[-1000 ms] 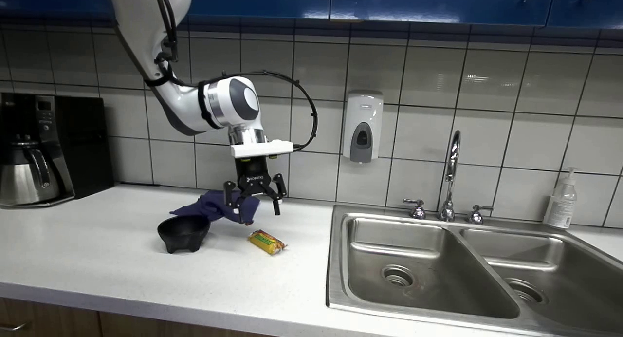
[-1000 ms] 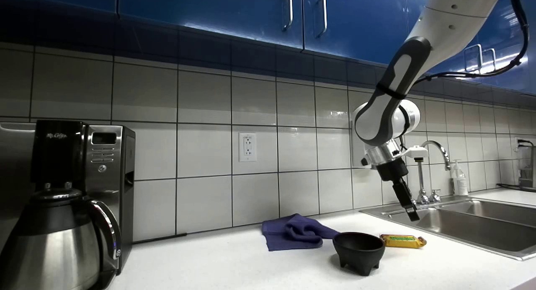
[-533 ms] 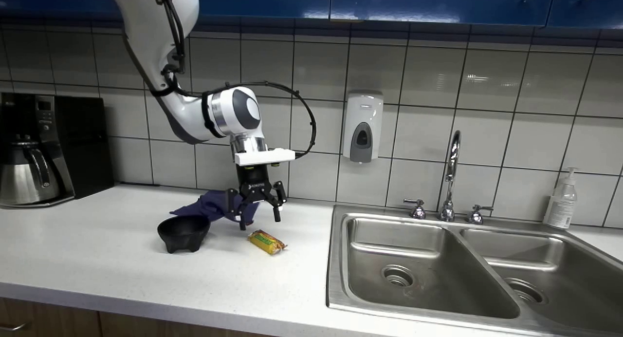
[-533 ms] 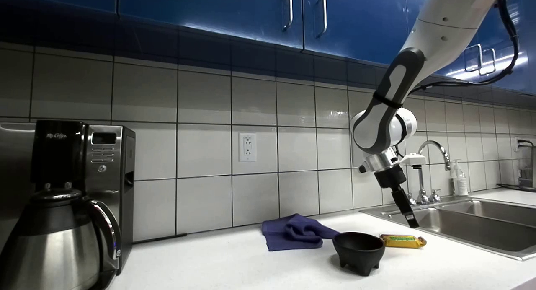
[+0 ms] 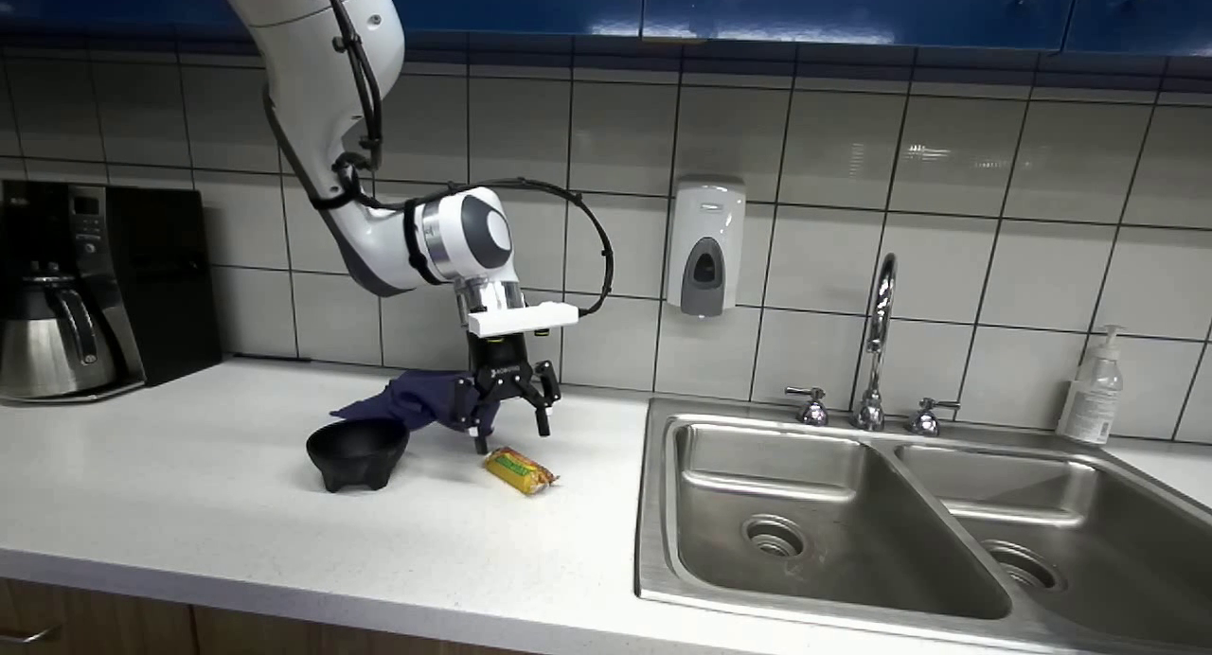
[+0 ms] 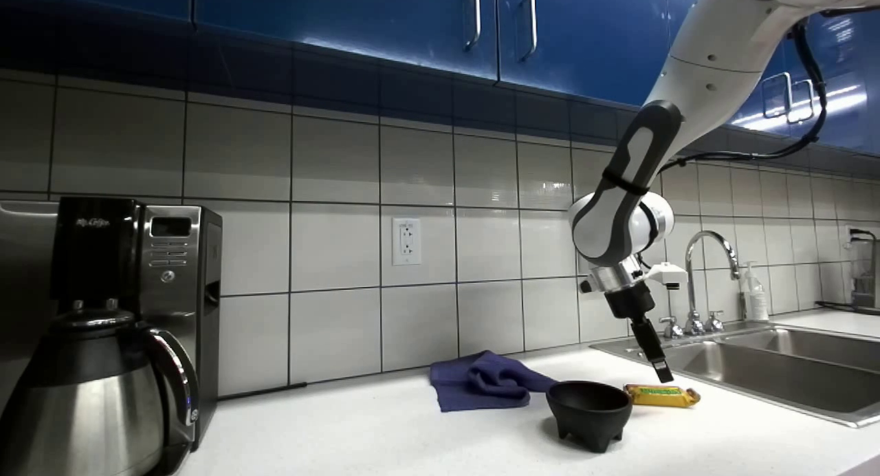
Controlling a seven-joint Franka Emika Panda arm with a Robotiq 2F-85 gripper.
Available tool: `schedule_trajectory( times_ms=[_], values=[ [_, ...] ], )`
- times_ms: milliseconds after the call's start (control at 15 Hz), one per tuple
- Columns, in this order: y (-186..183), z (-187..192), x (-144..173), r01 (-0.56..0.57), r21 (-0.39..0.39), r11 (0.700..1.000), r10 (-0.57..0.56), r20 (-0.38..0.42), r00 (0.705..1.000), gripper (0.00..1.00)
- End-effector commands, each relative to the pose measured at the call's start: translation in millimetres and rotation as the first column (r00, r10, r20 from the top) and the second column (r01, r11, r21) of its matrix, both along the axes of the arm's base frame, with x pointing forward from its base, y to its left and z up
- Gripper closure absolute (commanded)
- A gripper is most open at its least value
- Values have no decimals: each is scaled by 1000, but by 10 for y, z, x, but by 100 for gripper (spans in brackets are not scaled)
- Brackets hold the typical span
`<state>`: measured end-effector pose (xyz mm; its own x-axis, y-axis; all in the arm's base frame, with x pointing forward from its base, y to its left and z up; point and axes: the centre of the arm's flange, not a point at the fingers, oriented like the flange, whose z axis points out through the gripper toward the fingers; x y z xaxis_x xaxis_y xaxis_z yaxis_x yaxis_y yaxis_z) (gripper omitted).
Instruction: Put the orange packet in the black bowl
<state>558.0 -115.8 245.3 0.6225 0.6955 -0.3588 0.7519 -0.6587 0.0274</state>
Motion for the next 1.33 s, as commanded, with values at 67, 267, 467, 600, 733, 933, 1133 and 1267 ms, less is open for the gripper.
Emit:
schedule_trajectory(
  times_ms=[67,267,467,600,733,933,1133,1267],
  values=[
    [-38,-102,152,-47,0,999,47,-11,999,0],
    [-48,-164,170,-53,0,999,53,-23,998,0],
    [-58,-217,182,-58,-1,998,58,-33,998,0],
    [-61,-252,188,-60,-3,998,60,-39,997,0],
    [-68,-289,194,-60,-2,998,60,-47,997,0],
    [-82,-347,198,-59,-4,998,59,-57,997,0],
    [-102,-390,201,-53,-1,999,53,-65,996,25],
    [-114,-404,200,-52,-2,999,52,-66,996,32]
  ],
)
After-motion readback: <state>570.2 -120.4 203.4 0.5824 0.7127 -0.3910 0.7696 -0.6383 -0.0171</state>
